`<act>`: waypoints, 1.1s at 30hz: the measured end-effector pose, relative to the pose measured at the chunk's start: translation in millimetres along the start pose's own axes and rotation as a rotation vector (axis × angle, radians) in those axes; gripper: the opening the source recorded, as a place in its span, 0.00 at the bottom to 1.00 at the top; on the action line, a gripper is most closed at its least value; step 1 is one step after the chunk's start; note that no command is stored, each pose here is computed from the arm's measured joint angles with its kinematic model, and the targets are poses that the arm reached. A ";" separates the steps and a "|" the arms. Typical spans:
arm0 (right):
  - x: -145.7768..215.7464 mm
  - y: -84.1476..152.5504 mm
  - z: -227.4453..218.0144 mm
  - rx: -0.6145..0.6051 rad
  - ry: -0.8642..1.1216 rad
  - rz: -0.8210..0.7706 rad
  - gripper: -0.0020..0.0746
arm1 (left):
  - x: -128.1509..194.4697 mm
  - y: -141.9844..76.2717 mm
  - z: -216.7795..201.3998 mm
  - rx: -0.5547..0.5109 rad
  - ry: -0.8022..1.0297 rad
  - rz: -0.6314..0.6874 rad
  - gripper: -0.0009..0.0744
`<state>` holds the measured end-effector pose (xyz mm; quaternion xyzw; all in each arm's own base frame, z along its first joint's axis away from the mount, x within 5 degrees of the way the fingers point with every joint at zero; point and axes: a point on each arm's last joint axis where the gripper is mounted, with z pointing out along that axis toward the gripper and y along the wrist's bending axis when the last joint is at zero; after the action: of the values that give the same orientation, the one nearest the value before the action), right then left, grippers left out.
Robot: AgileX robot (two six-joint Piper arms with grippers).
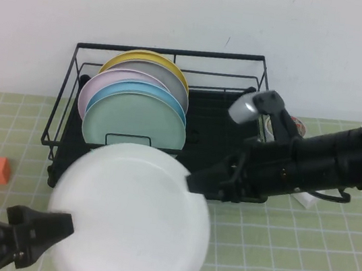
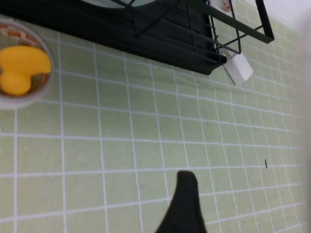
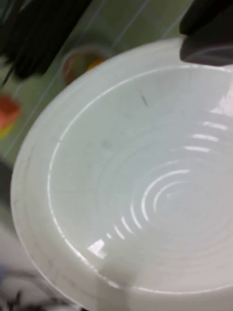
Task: Place plate on rack
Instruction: Hand over the plate, then place the plate on the rack
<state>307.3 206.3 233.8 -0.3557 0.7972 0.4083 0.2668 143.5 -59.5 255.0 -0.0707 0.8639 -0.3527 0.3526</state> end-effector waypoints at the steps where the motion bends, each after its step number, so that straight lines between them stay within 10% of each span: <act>1: -3.1 8.9 0.1 -0.016 -0.010 -0.025 0.04 | -0.7 0.4 1.7 0.003 0.001 0.006 0.71; 5: -10.2 34.8 0.5 -0.074 -0.038 -0.145 0.04 | -3.8 2.3 10.5 0.021 0.007 0.061 0.58; 10: -15.1 34.9 0.1 -0.066 -0.098 -0.230 0.08 | -7.1 -0.2 16.3 0.076 -0.012 0.215 0.17; 17: -31.6 52.9 -10.7 -0.245 -0.295 -0.217 0.58 | -17.5 -5.2 16.9 0.101 -0.151 0.628 0.15; 21: -39.5 57.8 -35.8 -0.270 -0.360 -0.275 0.69 | -22.8 -6.3 16.3 0.057 -0.216 0.977 0.15; 25: -50.3 56.5 -83.1 -0.197 -0.454 -0.331 0.63 | -38.6 -15.5 16.7 0.023 -0.266 1.304 0.15; 33: -37.6 53.8 -161.5 0.030 -0.370 -0.540 0.09 | -92.8 -31.6 41.3 -0.015 -0.307 1.571 0.15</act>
<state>266.0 105.9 370.2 -0.4702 0.6177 0.3688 0.5112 235.6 -71.6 307.0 0.5080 0.6054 0.0183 0.6124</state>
